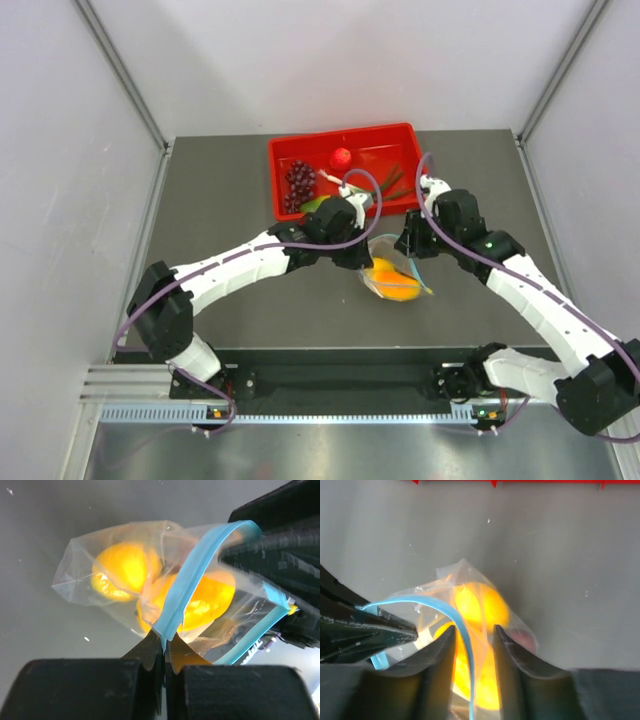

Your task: Open the zip-top bag and remove the fake food

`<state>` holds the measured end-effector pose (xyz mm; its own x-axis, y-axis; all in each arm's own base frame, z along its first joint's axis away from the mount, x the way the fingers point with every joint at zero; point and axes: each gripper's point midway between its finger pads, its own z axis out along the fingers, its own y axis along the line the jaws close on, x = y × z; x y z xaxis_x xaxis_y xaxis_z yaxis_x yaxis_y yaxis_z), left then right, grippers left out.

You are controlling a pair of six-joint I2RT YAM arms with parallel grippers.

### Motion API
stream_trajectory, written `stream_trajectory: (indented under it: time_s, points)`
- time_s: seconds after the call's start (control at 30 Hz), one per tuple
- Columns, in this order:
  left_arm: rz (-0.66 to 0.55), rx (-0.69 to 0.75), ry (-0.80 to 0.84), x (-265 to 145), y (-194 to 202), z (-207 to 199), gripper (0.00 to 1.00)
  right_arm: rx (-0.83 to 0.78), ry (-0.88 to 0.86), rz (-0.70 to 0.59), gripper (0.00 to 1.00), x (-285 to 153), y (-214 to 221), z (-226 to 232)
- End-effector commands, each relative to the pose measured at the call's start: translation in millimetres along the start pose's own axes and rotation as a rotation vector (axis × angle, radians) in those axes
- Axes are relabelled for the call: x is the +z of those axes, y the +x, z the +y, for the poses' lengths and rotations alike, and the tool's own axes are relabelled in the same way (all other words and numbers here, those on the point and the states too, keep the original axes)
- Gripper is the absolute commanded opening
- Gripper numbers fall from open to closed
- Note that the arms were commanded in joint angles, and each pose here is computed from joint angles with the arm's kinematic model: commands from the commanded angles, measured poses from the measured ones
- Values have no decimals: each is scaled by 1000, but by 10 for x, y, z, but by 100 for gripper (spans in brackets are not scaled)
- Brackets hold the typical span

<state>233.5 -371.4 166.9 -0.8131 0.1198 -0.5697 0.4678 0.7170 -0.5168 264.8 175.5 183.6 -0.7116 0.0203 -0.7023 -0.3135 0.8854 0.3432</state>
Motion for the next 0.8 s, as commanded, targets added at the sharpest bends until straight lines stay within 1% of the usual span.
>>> stream_trajectory:
  time_s: [0.0, 0.03, 0.07, 0.13, 0.17, 0.23, 0.27, 0.37, 0.57, 0.63, 0.77]
  points:
    - [-32, 8, 69, -168, -255, -270, 0, -113, -65, -108, 43, -349, -392, 197]
    - [-26, 8, 67, -143, -259, -270, 0, -128, -78, -109, 46, -414, -410, 230]
    - [-22, 8, 66, -142, -267, -278, 0, -168, -119, -145, 52, -555, -523, 336]
    - [-9, 13, 74, -115, -278, -306, 0, -198, -155, -158, 54, -695, -576, 427]
    - [-4, 14, 76, -116, -277, -314, 0, -236, -216, -183, 56, -826, -646, 559]
    - [7, 12, 84, -117, -262, -330, 0, -261, -288, -175, 57, -905, -638, 694]
    - [8, 11, 88, -122, -258, -338, 0, -272, -352, -140, 57, -918, -571, 791]
    - [10, 13, 87, -121, -241, -325, 0, -280, -461, -78, 56, -891, -434, 941]
    - [20, 14, 82, -109, -229, -317, 0, -273, -616, -3, 51, -864, -183, 1140]
    - [19, 14, 83, -107, -237, -321, 0, -267, -612, 46, 50, -827, -68, 1110]
    - [18, 20, 82, -109, -261, -332, 0, -262, -543, 92, 49, -663, 132, 927]
